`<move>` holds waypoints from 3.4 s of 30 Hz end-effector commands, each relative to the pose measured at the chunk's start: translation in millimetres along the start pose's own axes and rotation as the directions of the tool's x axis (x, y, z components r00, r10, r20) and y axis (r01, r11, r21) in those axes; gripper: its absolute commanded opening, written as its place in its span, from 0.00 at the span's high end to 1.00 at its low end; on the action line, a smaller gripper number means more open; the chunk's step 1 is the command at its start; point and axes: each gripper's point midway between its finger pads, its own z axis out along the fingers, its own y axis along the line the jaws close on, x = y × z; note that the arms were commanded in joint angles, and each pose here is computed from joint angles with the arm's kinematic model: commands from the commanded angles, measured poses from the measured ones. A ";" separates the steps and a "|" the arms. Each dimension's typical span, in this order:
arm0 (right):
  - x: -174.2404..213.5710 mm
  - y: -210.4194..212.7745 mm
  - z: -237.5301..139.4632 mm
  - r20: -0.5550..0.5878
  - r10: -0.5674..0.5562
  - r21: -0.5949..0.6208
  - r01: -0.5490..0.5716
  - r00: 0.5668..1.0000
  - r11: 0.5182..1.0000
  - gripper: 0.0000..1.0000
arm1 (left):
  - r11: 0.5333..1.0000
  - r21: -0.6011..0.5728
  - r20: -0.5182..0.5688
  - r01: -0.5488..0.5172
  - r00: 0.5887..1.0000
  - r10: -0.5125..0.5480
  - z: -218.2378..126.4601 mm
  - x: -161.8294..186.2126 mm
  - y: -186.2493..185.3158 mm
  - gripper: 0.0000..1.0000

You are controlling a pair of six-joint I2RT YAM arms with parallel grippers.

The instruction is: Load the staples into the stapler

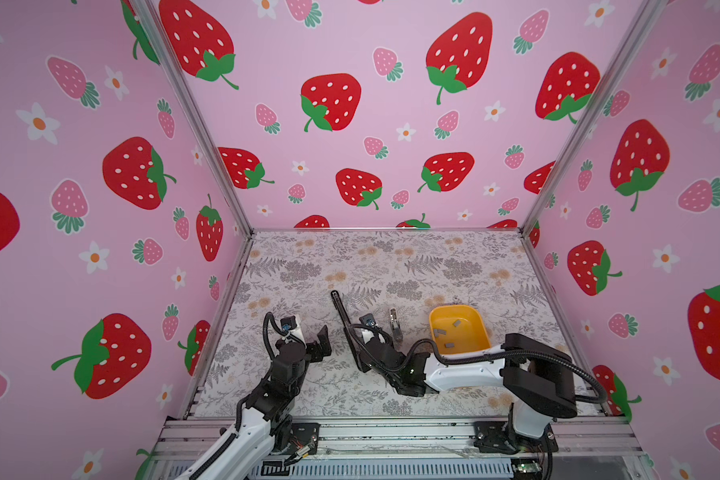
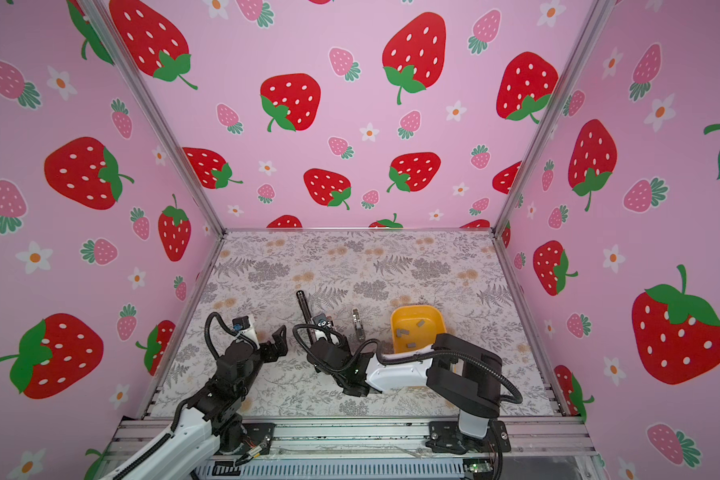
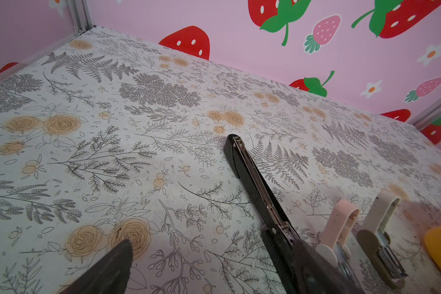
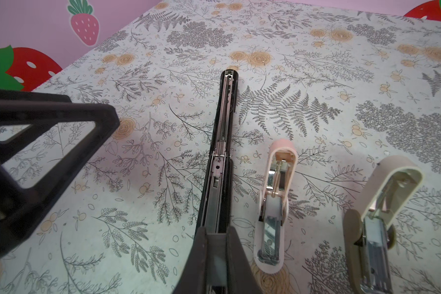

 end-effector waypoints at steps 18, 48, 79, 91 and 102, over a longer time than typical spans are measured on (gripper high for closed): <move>11.0 13.5 20.8 -0.018 0.014 0.044 -0.013 1.000 0.999 0.97 | 0.999 0.032 0.067 0.027 0.997 -0.029 -6.4 -17.8 -5.0 0.01; 29.9 6.6 29.6 -0.054 -0.002 0.082 0.006 0.999 0.997 0.96 | 0.999 0.040 0.066 0.028 0.997 -0.031 -6.8 -17.2 -6.0 0.01; 21.9 5.0 20.9 -0.042 0.004 0.079 -0.001 0.999 0.997 0.96 | 0.999 0.043 0.071 0.029 0.997 -0.032 -7.4 -18.0 -6.3 0.01; 17.0 9.5 20.0 -0.035 0.004 0.063 -0.002 0.999 0.998 0.96 | 0.999 0.042 0.071 0.028 0.997 -0.031 -7.5 -17.4 -6.0 0.01; 10.2 11.2 16.3 -0.016 0.008 0.047 -0.007 1.000 0.999 0.96 | 0.999 0.042 0.072 0.029 0.997 -0.032 -7.6 -17.3 -5.8 0.01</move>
